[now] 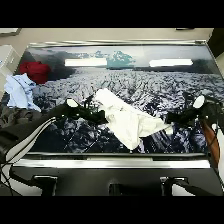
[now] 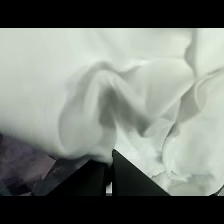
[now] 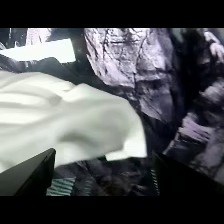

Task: Fold the clothes and pants, and hang the long-sleeved shirts on hangers.

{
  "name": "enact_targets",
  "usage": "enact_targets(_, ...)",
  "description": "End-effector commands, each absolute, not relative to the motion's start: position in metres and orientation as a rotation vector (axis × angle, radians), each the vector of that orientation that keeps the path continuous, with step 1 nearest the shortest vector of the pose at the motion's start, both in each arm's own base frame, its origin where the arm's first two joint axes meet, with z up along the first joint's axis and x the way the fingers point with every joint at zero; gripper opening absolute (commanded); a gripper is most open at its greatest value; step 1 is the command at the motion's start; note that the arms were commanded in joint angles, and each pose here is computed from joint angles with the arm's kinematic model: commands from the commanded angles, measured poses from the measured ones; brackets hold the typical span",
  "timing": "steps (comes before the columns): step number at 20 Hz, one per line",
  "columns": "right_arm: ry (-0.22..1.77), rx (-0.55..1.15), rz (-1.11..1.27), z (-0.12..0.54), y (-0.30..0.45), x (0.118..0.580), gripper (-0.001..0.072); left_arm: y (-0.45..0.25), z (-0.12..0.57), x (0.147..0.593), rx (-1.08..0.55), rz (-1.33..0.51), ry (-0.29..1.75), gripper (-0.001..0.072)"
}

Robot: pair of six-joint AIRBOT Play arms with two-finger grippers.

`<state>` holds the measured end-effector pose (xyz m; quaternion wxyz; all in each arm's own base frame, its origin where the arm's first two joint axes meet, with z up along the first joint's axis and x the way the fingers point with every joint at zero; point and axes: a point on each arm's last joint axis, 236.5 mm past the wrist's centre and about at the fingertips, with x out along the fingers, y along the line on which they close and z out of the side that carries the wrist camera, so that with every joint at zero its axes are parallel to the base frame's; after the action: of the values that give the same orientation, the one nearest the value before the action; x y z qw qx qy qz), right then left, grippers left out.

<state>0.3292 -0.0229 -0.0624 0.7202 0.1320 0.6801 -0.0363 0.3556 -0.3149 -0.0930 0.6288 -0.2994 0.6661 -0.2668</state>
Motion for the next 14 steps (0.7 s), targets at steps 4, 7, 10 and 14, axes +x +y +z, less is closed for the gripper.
enact_targets(4, 1.555, 0.546, -0.012, -0.100, 0.022, 0.341, 0.0646, -0.318, -0.076, 0.360, -0.663, -0.652, 1.469, 0.0020)
enact_targets(7, 1.581, 0.521, 0.054, -0.084, 0.028, 0.336, 0.0042, -0.313, -0.058, 0.368, -0.609, -0.681, 1.404, 0.0018)
enact_targets(10, 1.312, 0.323, 0.066, 0.008, -0.001, 0.386, 0.0042, -0.271, 0.023, 0.414, -0.415, -0.651, 1.161, 0.0016)
enact_targets(14, 0.578, 0.054, -0.075, 0.282, -0.051, 0.419, 0.0043, -0.185, 0.312, 0.440, -0.278, -0.576, 0.468, 0.0018)
